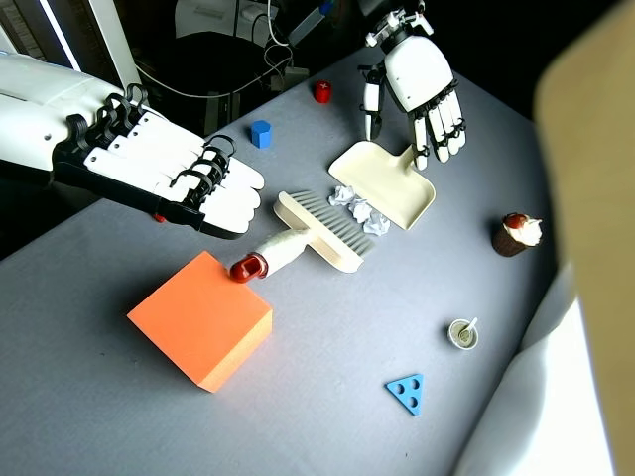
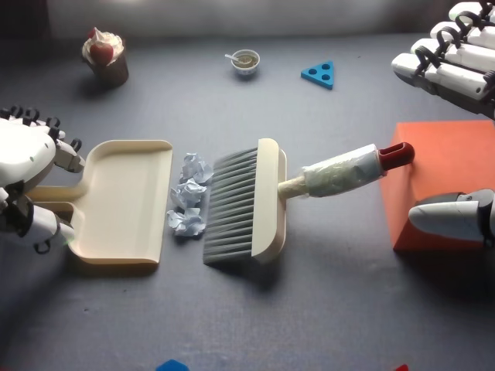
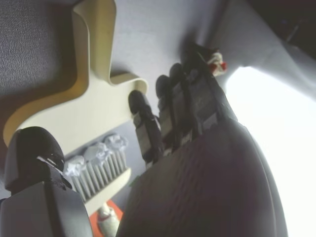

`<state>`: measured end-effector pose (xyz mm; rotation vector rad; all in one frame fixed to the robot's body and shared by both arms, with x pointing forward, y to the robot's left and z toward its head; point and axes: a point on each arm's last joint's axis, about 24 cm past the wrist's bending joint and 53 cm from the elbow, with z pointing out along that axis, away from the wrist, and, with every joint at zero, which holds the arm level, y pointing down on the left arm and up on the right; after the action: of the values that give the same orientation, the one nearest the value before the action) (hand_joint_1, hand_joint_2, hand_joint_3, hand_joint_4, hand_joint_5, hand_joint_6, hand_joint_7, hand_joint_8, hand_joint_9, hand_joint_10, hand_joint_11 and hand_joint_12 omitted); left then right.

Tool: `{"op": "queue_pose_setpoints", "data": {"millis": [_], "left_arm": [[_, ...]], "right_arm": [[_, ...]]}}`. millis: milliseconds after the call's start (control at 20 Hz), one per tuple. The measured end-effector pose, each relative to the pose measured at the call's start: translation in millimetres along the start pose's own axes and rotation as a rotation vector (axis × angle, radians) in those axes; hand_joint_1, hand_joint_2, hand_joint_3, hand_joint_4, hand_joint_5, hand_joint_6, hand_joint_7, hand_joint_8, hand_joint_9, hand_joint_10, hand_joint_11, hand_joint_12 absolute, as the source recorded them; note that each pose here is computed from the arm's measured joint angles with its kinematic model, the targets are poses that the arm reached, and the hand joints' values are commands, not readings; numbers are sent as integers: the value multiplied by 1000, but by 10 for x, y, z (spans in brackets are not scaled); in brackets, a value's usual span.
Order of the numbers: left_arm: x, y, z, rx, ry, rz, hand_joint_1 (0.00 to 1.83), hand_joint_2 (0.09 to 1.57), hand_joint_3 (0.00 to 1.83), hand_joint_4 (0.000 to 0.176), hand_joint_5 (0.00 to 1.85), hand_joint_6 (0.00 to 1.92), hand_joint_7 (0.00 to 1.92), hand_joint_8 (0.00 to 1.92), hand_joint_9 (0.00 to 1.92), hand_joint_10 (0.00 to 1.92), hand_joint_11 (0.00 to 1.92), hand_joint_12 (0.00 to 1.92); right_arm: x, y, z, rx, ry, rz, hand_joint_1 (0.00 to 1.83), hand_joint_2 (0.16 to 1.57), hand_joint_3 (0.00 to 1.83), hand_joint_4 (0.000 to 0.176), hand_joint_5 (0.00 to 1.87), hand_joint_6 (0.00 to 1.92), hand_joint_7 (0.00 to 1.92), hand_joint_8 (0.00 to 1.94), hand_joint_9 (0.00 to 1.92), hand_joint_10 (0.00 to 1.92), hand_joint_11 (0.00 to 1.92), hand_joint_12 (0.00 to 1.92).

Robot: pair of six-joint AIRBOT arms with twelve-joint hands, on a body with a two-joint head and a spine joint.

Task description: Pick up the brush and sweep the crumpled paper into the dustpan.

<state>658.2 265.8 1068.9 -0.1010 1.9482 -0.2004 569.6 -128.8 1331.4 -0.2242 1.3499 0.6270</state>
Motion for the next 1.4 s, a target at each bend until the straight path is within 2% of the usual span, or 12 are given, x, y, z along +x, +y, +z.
{"op": "queue_pose_setpoints", "data": {"millis": [150, 200, 300, 350, 550, 700, 900, 950, 1100, 1200, 1300, 1400], "left_arm": [[-16, 90, 25, -18, -6, 3, 829, 975, 4, 98, 568, 2, 300, 0, 236, 0, 244, 87], [-10, 116, 26, -26, -6, -3, 857, 976, 2, 84, 594, 11, 294, 5, 225, 3, 243, 88], [-2, 114, 27, -26, -5, -14, 867, 966, 0, 84, 611, 15, 308, 9, 235, 6, 255, 94], [5, 122, 47, -26, -6, -13, 830, 972, 1, 105, 598, 8, 314, 10, 239, 7, 249, 93], [46, 147, 85, -37, -8, -25, 833, 987, 4, 92, 584, 5, 319, 9, 251, 10, 252, 99], [57, 192, 125, -52, -13, -33, 839, 981, 0, 93, 602, 11, 313, 5, 245, 5, 255, 102], [82, 234, 142, -56, -18, -19, 820, 994, 5, 81, 596, 6, 315, 4, 243, 3, 248, 104], [130, 241, 139, -57, -6, -24, 803, 1001, 7, 94, 604, 8, 319, 5, 247, 4, 258, 109], [179, 234, 136, -53, 3, -20, 857, 991, 0, 87, 664, 22, 316, 1, 230, 0, 240, 106], [186, 237, 137, -58, -6, -21, 880, 991, 0, 66, 692, 9, 344, 2, 255, 3, 274, 134], [222, 201, 144, -51, 0, -29, 871, 1003, 4, 71, 693, 6, 361, 9, 290, 12, 303, 155], [218, 197, 145, -50, -3, -29, 885, 1007, 1, 66, 726, 3, 379, 2, 306, 4, 302, 177]], "right_arm": [[1, 1, 0, 0, 0, 0, 0, 1016, 5, 0, 149, 0, 177, 0, 165, 0, 121, 6], [0, 0, 0, 0, 0, 0, 0, 1019, 5, 0, 143, 0, 170, 0, 159, 0, 117, 4], [0, 4, 0, -1, 0, -1, 0, 1015, 3, 0, 150, 3, 175, 2, 165, 2, 122, 6], [0, 3, 0, -1, 0, -2, 0, 1011, 1, 0, 152, 4, 183, 6, 173, 5, 129, 9], [-2, 3, 0, -1, -1, -2, 0, 1019, 2, 0, 146, 0, 179, 0, 175, 1, 141, 12], [-1, 3, 0, -1, 0, -2, 0, 1024, 4, 0, 160, 6, 190, 5, 179, 3, 145, 14], [-2, 7, 0, -3, -1, -5, 0, 1023, 1, 0, 136, 4, 172, 2, 163, 3, 133, 7], [-2, 7, 0, -3, -1, -5, 0, 1025, 2, 0, 140, 5, 175, 3, 166, 4, 135, 8], [-3, 7, 0, -3, -1, -6, 0, 1024, 1, 0, 133, 5, 166, 5, 163, 5, 135, 7], [-2, 7, 0, -3, -1, -5, 0, 1022, 0, 0, 119, 0, 147, 0, 142, 0, 109, 0], [-2, 9, 1, -3, -1, -5, 0, 1030, 3, 0, 121, 1, 147, 1, 135, 0, 99, 0], [-1, 10, 1, -4, -1, -5, 0, 1032, 4, 0, 119, 0, 143, 0, 129, 0, 90, 0]]}}
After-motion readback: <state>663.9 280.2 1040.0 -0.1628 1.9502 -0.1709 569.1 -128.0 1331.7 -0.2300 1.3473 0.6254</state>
